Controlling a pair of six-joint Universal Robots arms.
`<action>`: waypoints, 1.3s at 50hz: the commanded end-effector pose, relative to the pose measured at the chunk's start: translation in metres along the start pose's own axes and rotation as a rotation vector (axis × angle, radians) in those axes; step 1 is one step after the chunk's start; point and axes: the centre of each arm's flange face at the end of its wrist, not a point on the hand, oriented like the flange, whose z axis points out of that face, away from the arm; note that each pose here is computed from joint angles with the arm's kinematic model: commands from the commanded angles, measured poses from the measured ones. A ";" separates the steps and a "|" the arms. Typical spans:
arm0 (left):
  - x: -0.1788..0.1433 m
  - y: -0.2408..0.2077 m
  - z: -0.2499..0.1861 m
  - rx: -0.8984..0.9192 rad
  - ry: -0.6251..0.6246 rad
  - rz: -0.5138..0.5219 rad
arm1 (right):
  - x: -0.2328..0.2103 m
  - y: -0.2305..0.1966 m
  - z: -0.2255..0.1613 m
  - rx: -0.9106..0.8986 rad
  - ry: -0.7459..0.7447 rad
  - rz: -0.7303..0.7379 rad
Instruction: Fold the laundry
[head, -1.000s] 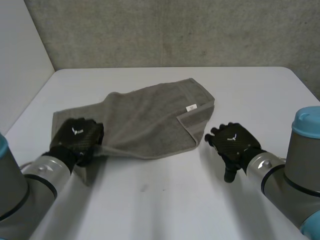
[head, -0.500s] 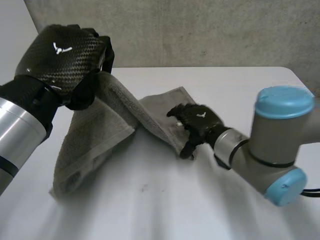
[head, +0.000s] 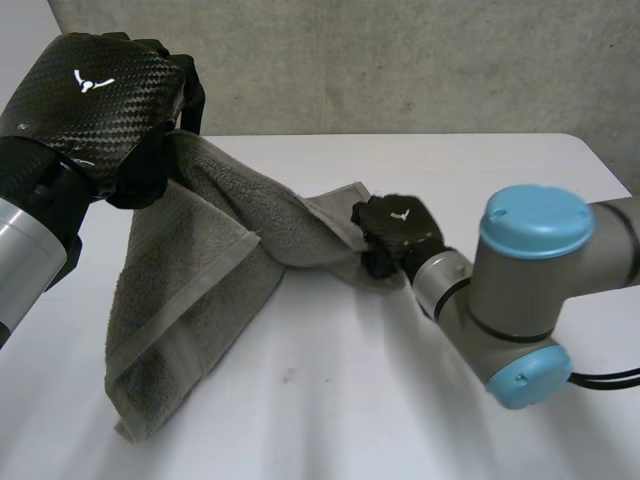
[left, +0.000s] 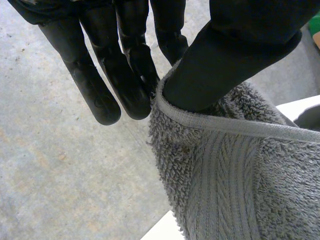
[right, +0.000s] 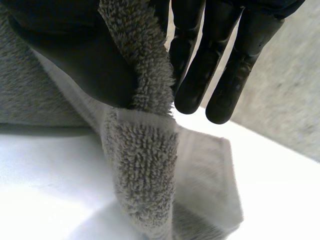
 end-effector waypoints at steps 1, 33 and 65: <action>-0.003 0.003 0.001 -0.010 -0.011 0.004 | 0.031 -0.051 -0.020 0.109 0.103 -0.181; 0.017 0.179 0.031 -0.710 0.127 -0.032 | 0.030 -0.040 -0.086 -0.400 -0.087 -0.807; -0.033 0.098 0.109 -0.051 -0.170 0.129 | 0.052 -0.100 -0.009 0.379 0.318 -0.844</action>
